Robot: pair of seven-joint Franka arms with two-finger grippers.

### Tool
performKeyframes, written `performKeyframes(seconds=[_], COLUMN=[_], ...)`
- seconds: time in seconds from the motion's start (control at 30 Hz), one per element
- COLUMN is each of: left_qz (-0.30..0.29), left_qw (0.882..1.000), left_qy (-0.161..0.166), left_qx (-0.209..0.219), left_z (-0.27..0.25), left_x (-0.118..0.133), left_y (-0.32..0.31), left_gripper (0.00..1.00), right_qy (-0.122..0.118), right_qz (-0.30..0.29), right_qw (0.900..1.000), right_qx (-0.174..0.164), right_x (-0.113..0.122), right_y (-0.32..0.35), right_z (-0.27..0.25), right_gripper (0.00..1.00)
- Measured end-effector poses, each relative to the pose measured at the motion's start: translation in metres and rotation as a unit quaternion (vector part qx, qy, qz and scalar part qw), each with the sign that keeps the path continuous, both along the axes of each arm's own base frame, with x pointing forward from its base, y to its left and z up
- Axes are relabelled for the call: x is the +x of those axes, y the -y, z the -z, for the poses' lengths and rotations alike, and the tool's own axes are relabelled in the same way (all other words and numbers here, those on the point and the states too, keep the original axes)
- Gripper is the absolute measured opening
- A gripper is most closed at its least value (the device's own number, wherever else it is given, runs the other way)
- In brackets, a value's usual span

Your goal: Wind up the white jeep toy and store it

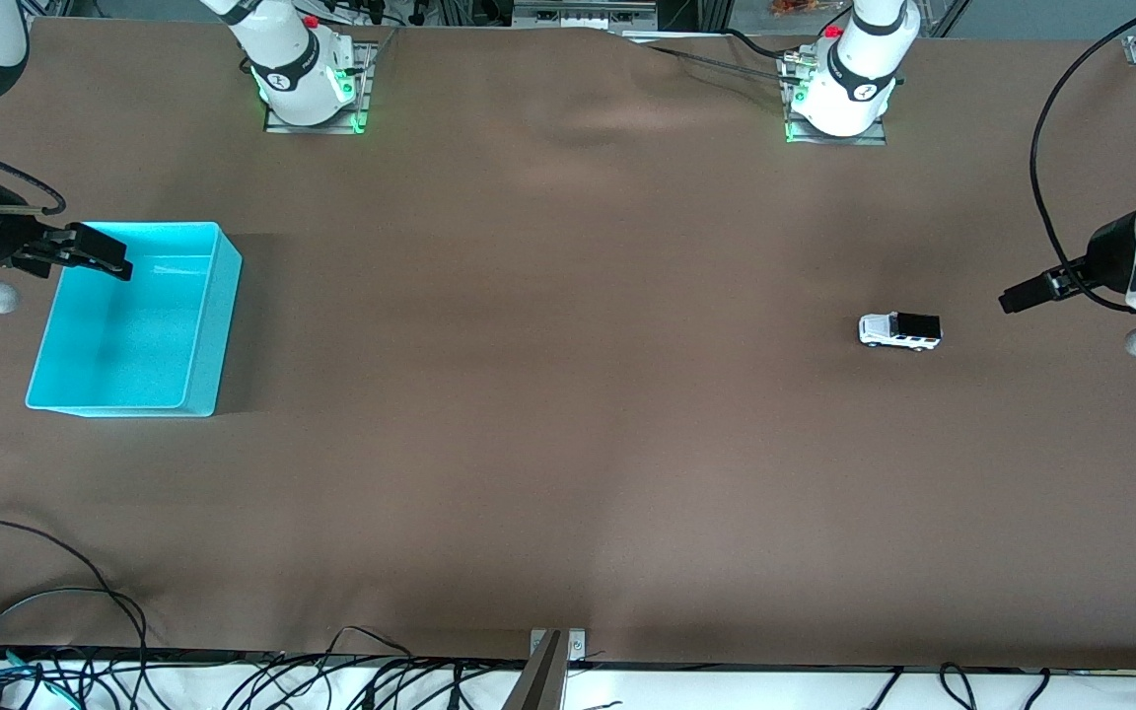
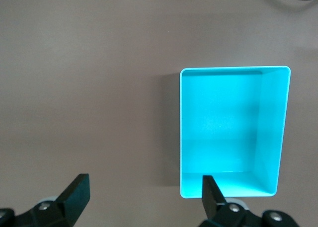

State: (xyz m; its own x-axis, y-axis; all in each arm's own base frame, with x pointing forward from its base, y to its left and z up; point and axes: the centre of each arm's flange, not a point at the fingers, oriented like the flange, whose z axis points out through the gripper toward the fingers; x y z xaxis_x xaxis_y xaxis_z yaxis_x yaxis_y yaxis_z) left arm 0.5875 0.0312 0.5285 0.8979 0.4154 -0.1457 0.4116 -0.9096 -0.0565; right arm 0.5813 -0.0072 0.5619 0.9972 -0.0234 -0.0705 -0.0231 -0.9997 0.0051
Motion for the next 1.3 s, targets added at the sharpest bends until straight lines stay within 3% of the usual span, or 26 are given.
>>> performKeyframes(seconds=[0.2,0.5,0.97,1.03,1.07,1.3], left_qz=[-0.099,-0.238,-0.395,-0.415,-0.439,-0.478], left_qw=[0.995,0.969,0.915,0.906,0.895,0.875], left_qy=[-0.017,-0.043,-0.033,-0.028,-0.023,-0.007], left_qx=[0.017,0.044,0.070,0.072,0.074,0.073], left_z=[0.016,0.042,0.121,0.133,0.153,0.180], left_x=[-0.002,-0.005,-0.015,-0.018,-0.024,-0.032], left_y=[0.001,-0.009,-0.016,-0.018,-0.020,-0.024], left_gripper=[1.00,1.00,1.00,1.00,1.00,1.00], right_qy=[0.000,0.000,0.000,0.000,0.000,0.000], right_qz=[0.000,0.000,0.000,0.000,0.000,0.000], right_qw=[1.000,1.000,1.000,1.000,1.000,1.000], right_qx=[0.000,0.000,0.000,0.000,0.000,0.000], right_x=[0.000,0.000,0.000,0.000,0.000,0.000], right_y=[0.000,0.000,0.000,0.000,0.000,0.000], right_z=[0.000,0.000,0.000,0.000,0.000,0.000], right_gripper=[1.00,1.00,1.00,1.00,1.00,1.00])
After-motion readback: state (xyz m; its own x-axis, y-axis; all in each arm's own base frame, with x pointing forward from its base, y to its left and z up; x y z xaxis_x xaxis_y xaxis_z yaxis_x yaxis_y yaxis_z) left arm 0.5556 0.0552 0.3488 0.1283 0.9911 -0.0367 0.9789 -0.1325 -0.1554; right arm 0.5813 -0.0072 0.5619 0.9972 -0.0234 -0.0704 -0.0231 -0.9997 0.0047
